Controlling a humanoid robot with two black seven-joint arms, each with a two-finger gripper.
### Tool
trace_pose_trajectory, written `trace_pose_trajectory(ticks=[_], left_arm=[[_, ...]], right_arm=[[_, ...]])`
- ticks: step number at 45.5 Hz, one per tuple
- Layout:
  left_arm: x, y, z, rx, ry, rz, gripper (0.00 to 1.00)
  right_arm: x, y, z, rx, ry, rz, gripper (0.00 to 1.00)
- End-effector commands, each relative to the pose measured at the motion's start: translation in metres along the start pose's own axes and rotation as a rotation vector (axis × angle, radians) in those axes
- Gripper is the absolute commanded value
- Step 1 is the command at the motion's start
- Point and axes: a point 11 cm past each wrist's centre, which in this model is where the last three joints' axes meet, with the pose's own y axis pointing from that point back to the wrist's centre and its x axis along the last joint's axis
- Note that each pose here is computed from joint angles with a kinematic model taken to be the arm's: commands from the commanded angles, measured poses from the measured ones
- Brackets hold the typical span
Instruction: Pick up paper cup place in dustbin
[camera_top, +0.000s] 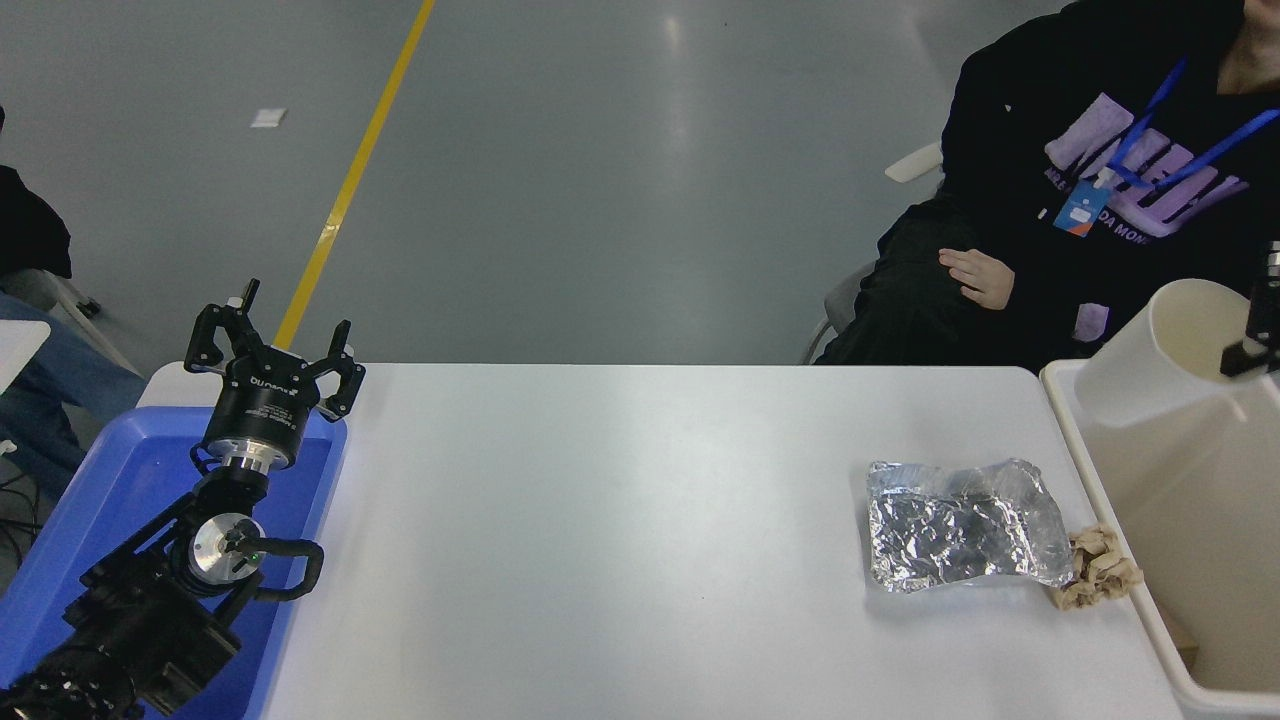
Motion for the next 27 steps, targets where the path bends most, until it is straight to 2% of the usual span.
trace_pose_trajectory(ticks=[1,5,12,21,27], left_arm=[[0.000,0.000,0.000,0.000,0.000,0.000,0.98],[0.000,0.000,0.000,-0.001,0.000,0.002,0.98],[0.000,0.000,0.000,0.000,0.000,0.001,0.98],[0.000,0.000,0.000,-0.001,0.001,0.000,0.98],[0.000,0.000,0.000,-0.001,0.001,0.000,0.98]], right_arm=[[0.022,-0.054,0.053,-0.113,-0.066,0.178,0.00],[0.025,-0.088,0.072,-0.111,-0.111,0.230,0.00],[0.016,-0.147,0.085,-0.137,-0.108,0.226,0.00],[0.025,-0.174,0.115,-0.214,-0.094,0.287,0.00],[0.024,-0.203,0.113,-0.214,-0.081,0.323,0.00]])
